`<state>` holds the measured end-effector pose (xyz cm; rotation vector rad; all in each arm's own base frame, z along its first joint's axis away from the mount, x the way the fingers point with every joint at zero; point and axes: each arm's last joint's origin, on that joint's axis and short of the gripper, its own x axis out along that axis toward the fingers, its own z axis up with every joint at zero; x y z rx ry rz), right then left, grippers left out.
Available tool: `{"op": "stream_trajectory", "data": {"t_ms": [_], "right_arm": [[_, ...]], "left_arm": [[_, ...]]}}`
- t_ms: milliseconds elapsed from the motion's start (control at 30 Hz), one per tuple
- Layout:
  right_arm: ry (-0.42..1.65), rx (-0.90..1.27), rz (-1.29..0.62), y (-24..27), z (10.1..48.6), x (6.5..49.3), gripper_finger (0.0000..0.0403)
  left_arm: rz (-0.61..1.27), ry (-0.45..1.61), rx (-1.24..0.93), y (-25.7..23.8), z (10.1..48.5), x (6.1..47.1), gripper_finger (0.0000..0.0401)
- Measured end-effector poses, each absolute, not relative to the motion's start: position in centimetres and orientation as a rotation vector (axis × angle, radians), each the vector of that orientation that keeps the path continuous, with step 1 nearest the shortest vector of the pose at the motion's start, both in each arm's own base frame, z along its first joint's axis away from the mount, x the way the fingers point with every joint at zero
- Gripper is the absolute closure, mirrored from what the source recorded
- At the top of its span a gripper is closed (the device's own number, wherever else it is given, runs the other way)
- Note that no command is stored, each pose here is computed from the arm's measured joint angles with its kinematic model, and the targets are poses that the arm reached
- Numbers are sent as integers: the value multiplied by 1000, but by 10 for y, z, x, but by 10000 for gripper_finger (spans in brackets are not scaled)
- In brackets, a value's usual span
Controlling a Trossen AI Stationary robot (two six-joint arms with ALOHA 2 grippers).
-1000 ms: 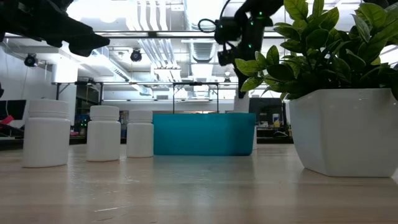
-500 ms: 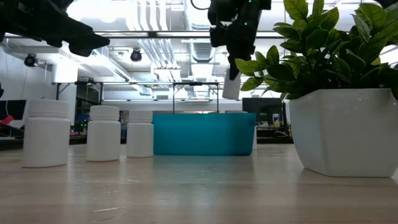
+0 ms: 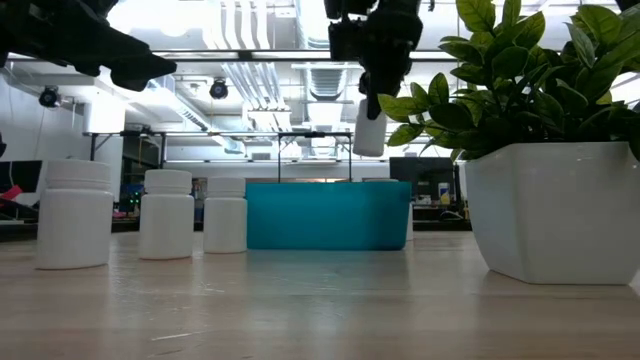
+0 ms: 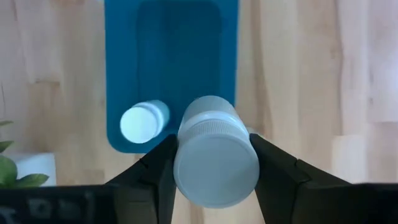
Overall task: Pick and place pill bottles into a basket
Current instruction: Put the white pill bottle in the blue bin
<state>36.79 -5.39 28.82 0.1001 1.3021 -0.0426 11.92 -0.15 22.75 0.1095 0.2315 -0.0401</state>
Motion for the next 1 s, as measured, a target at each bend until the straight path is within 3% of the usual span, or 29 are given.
{"op": "stream_trajectory", "data": {"t_ms": [333,1000], "right_arm": [[1332,154,-12,-51,257,367,251],[1301,150,4,-47,238,370,251]], "left_arm": [[-40,232,110,-1,227,119,140],[-42,274,110,-1,223,124,140]]}}
